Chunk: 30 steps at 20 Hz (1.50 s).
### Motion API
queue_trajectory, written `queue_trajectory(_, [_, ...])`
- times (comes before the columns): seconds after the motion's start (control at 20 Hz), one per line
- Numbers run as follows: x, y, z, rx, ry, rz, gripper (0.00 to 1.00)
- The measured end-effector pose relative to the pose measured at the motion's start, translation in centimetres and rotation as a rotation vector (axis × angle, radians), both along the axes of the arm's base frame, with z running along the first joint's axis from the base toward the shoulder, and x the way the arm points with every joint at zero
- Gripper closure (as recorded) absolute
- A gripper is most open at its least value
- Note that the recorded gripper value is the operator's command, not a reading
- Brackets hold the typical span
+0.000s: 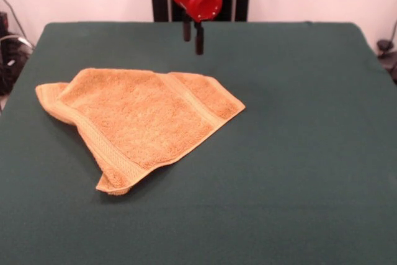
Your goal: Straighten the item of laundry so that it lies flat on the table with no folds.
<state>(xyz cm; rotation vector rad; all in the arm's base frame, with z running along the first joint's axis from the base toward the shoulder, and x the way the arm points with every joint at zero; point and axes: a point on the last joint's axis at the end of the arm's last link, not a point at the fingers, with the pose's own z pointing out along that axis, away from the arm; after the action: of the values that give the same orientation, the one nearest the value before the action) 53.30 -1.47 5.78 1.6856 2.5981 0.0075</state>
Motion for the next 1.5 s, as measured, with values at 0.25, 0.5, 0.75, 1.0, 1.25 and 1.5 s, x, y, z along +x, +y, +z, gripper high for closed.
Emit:
queue_trajectory(0.25, [0.8,-1.6,-0.8,-0.011,-0.007,0.010,0.00])
queue_trajectory(0.5, [1.1,-3.3,-2.0,-0.018,-0.003,0.015,0.00])
queue_trajectory(0.75, [1.2,-4.2,-3.2,-0.024,0.004,0.036,0.00])
queue_trajectory(1.0, [1.0,-4.6,-4.4,-0.021,0.014,0.048,0.00])
queue_trajectory(1.25, [0.6,-4.8,-5.5,-0.021,0.023,0.052,0.00])
queue_trajectory(1.5, [-0.2,-4.6,-6.6,-0.016,0.042,0.071,0.00])
